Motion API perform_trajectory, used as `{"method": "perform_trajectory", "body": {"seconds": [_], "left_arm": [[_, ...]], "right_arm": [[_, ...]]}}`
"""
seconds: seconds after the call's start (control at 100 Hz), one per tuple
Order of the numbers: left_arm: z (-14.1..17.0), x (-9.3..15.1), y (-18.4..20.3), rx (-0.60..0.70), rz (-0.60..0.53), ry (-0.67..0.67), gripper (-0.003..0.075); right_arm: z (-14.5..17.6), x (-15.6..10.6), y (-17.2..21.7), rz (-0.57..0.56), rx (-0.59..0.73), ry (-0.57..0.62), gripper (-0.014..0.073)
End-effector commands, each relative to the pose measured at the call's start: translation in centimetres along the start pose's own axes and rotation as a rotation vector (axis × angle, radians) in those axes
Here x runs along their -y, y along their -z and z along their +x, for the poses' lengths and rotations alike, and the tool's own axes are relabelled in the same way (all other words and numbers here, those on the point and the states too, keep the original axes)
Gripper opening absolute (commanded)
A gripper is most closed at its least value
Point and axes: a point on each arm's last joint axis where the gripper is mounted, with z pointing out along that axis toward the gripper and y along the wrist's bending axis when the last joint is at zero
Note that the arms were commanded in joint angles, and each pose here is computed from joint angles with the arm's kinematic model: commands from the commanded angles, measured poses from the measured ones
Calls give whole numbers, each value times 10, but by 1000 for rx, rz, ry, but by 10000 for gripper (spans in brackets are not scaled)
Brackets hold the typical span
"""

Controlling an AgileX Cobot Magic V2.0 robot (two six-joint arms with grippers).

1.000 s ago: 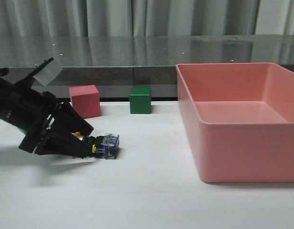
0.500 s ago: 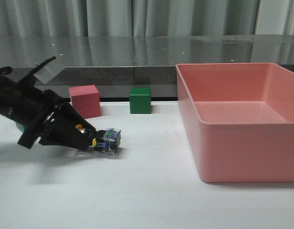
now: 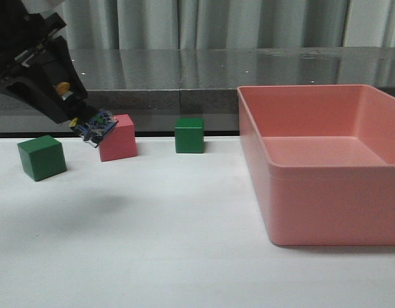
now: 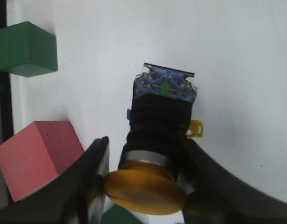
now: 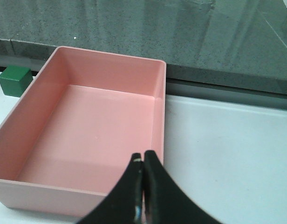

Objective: Place and stand button with both arms
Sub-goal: 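Lift the button and rotate it upright with the left gripper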

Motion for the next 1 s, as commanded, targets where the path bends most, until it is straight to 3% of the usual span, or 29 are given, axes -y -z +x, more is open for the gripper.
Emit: {"method": "perform_trajectory", "body": {"seconds": [0.0,0.24,0.43,0.76,0.99], "left_arm": [[-27,-6,21,-84,-95,-58,-20],[-67,-7,-13,-343,-141,-173,-20],[-86,-4,-39,-491,-165,-180,-20],[-87,6,-83,-625,-75,-178,-19],[-85,7,-87,-642,-60,-176,-19]], "right_arm": [[-14,3,3,21,89,-4,-76],[-14,3,3,22,90,-4,-76],[-14,3,3,22,90,-4,-76],[-14,2,3,21,88,-4,-76],[-13,2,3,21,87,-4,-76]]}}
